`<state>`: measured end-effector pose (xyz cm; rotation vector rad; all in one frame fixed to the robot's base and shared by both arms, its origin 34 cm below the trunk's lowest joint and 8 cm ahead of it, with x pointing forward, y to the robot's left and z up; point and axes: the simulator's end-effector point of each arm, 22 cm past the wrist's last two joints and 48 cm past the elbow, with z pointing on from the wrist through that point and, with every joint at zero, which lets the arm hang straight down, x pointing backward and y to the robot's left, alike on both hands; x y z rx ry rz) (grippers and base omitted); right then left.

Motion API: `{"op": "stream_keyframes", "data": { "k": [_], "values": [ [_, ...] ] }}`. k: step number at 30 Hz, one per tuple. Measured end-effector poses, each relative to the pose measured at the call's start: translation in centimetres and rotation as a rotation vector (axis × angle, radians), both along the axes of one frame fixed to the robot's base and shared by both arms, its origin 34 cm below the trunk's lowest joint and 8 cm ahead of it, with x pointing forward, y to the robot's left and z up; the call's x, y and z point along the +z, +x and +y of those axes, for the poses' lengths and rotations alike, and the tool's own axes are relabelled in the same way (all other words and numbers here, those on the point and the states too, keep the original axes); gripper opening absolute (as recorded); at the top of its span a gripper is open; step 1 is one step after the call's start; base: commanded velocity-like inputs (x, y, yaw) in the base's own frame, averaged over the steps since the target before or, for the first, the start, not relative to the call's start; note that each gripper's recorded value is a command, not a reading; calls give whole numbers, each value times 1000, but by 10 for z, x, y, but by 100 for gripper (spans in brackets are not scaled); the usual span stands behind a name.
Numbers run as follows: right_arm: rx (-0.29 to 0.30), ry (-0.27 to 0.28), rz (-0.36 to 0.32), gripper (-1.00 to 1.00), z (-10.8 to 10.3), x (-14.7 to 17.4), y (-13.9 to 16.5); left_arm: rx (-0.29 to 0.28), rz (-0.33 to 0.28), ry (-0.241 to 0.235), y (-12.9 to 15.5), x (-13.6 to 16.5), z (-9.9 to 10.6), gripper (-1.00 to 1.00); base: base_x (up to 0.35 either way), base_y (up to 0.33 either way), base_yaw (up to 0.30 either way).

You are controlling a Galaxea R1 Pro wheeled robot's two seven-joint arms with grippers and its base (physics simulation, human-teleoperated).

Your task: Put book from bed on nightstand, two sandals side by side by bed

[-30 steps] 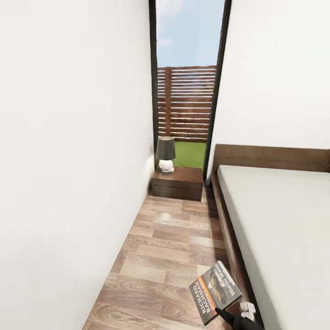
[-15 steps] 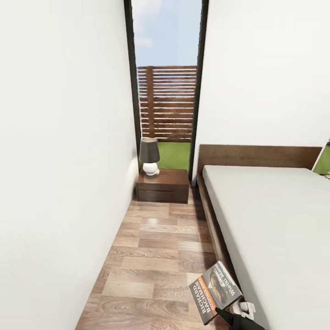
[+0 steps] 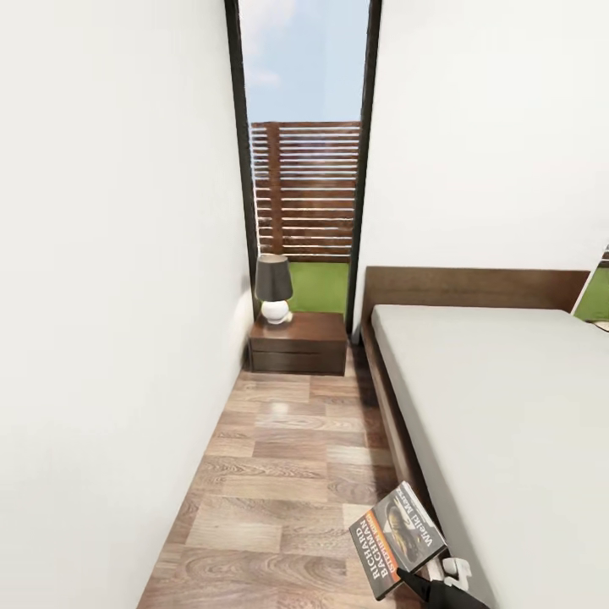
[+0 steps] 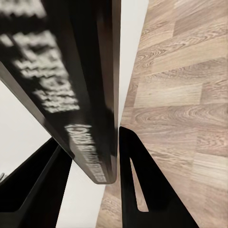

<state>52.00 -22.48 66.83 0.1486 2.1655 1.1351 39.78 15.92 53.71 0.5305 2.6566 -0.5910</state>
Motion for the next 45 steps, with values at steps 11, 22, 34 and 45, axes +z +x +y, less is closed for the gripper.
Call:
{"op": "stream_keyframes", "data": {
  "k": [11, 22, 34, 45],
  "values": [
    [0, 1, -1, -100, 0, 0, 0, 0, -1, 0, 0, 0, 0, 100, 312, 0, 0],
    [-2, 2, -1, -100, 0, 0, 0, -1, 0, 0, 0, 0, 0, 100, 243, 0, 0],
    [0, 3, -1, -100, 1, 1, 0, 1, -1, 0, 0, 0, 0, 100, 120, 0, 0],
    [1, 2, -1, -100, 1, 0, 0, 1, -1, 0, 0, 0, 0, 100, 330, 0, 0]
  ]
}}
